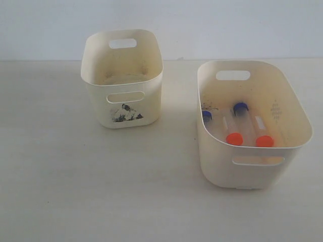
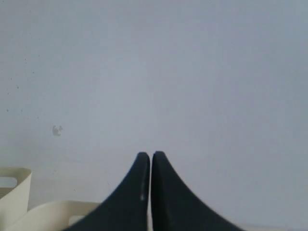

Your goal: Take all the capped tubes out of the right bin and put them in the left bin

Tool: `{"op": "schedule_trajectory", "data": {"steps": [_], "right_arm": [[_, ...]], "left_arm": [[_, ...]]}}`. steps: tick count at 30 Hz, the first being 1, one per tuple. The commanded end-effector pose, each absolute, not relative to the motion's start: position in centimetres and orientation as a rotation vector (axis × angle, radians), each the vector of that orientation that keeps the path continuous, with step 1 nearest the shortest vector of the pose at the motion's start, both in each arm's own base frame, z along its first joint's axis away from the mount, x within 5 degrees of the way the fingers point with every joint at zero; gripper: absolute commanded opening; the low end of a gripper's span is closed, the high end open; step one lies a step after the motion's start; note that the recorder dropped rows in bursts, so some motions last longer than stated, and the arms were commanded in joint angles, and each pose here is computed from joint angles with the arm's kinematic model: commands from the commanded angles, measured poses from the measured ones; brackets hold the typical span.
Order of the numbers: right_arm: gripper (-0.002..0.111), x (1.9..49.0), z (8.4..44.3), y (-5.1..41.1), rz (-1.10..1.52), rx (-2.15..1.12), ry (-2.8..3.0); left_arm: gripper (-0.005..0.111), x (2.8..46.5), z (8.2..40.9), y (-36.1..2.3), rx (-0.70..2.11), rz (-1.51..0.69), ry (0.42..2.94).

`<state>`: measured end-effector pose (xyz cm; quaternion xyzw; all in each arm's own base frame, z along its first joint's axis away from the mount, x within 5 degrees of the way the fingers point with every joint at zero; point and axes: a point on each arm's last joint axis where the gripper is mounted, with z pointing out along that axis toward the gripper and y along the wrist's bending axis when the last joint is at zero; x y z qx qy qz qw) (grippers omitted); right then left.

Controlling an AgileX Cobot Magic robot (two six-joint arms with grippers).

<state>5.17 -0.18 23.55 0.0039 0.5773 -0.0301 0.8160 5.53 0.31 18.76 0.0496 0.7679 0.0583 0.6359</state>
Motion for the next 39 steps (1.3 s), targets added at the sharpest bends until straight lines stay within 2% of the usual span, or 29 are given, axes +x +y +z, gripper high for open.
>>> {"op": "schedule_trajectory", "data": {"steps": [1, 9, 16, 21, 26, 30, 39], "right_arm": [[0.001, 5.0, 23.9, -0.2, -0.077, -0.002, 1.193], [0.001, 4.9, 24.3, -0.1, -0.119, -0.031, 1.162], [0.001, 3.5, 30.0, -0.1, -0.187, -0.065, 1.021], [0.001, 5.9, 32.1, -0.3, -0.186, -0.068, 1.265], [0.001, 9.8, 32.1, -0.6, -0.148, -0.047, 1.583], [0.001, 12.7, 30.3, -0.8, -0.126, -0.035, 1.804], [0.001, 16.2, 29.7, -1.0, -0.119, -0.042, 1.768]], "left_arm": [[0.004, 5.5, 19.0, 0.3, 0.101, 0.124, 1.74], [0.004, 5.5, 19.0, 0.3, 0.101, 0.124, 1.74], [0.004, 5.5, 19.0, 0.3, 0.101, 0.124, 1.74], [0.004, 5.5, 19.0, 0.3, 0.101, 0.124, 1.74], [0.004, 5.5, 19.0, 0.3, 0.101, 0.124, 1.74], [0.004, 5.5, 19.0, 0.3, 0.101, 0.124, 1.74], [0.004, 5.5, 19.0, 0.3, 0.101, 0.124, 1.74]]}}
